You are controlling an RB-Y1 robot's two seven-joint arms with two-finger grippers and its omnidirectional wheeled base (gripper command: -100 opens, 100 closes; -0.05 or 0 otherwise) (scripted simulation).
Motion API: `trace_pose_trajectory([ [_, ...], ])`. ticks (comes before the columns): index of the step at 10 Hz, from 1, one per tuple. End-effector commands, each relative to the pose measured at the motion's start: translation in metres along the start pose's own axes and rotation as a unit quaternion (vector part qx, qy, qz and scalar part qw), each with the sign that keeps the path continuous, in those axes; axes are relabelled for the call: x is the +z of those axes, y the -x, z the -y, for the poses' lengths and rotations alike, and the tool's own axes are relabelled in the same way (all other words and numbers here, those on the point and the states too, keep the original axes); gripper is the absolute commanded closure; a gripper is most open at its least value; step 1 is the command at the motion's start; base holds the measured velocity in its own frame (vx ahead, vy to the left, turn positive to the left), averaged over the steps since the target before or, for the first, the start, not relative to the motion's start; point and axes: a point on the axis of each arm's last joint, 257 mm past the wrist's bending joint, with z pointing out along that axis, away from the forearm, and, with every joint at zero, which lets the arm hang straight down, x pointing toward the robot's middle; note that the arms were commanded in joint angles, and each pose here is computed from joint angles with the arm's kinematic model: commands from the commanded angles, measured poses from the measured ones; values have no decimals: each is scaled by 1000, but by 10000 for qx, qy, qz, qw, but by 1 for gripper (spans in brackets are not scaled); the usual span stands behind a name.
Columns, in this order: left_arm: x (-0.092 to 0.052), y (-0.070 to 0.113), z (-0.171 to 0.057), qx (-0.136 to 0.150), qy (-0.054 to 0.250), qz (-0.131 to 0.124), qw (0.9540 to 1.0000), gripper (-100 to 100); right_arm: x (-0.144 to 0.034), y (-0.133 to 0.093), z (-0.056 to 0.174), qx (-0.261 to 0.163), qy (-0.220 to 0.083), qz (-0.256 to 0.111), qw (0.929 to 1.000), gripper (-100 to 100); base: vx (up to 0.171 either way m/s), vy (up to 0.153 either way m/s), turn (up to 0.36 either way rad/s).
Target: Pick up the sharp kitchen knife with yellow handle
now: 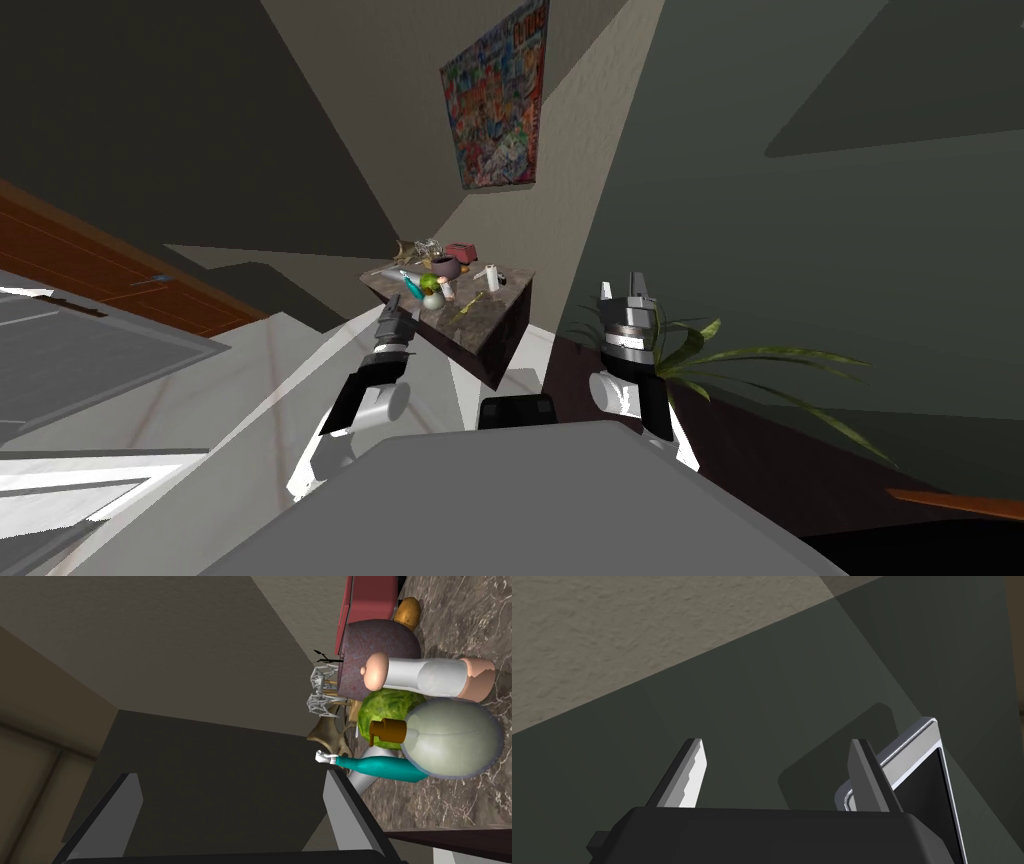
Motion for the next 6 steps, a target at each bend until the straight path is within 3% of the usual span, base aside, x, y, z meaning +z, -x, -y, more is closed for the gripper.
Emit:
trace_pose_trajectory([
  [1,5,13,-9,-245,185,104,9995,-100,0,0,0,0,0,0,10000,0,-7,-177,169],
  [2,5,13,-13,-272,272,107,9992,-100,0,0,0,0,0,0,10000,0,-1,-158,69],
  [6,12,38,-33,-813,713,309,9937,-100,0,0,0,0,1,0,10000,0,-6,-147,91],
])
